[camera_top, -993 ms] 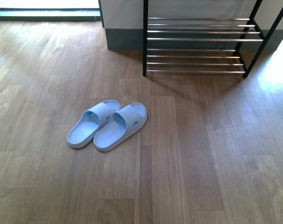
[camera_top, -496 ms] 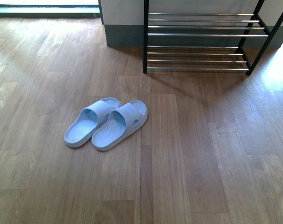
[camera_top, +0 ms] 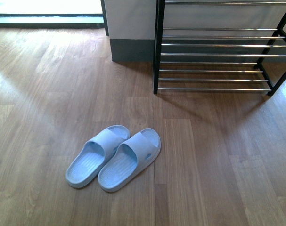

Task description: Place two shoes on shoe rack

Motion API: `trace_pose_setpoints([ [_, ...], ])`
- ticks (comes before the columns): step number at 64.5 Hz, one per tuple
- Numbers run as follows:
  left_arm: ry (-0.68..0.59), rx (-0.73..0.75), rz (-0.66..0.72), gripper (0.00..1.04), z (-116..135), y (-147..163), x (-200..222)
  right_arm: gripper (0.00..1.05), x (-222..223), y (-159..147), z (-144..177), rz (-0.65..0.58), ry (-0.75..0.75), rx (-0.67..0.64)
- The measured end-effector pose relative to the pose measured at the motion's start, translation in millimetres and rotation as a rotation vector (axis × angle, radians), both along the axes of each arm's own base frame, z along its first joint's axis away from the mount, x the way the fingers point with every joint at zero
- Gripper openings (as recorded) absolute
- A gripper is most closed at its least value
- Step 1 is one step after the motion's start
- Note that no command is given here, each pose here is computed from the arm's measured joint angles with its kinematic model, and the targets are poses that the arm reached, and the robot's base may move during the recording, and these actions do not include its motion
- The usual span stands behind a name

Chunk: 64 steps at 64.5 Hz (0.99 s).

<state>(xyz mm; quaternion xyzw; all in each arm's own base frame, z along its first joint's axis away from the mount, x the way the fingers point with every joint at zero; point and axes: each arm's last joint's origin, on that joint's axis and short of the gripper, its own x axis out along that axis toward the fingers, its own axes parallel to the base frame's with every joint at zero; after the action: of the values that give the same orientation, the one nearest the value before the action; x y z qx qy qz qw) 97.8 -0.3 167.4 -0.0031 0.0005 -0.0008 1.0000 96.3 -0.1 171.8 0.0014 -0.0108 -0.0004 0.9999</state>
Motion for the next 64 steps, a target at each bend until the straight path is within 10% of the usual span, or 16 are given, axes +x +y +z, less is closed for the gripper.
trace_pose_setpoints([
  [56,0.0,0.0,0.0,0.95,0,0,0,0.96,0,0,0,0.002,0.0,0.0],
  [64,0.0,0.0,0.0,0.95,0,0,0,0.96,11,6,-9,0.168,0.193,0.0],
])
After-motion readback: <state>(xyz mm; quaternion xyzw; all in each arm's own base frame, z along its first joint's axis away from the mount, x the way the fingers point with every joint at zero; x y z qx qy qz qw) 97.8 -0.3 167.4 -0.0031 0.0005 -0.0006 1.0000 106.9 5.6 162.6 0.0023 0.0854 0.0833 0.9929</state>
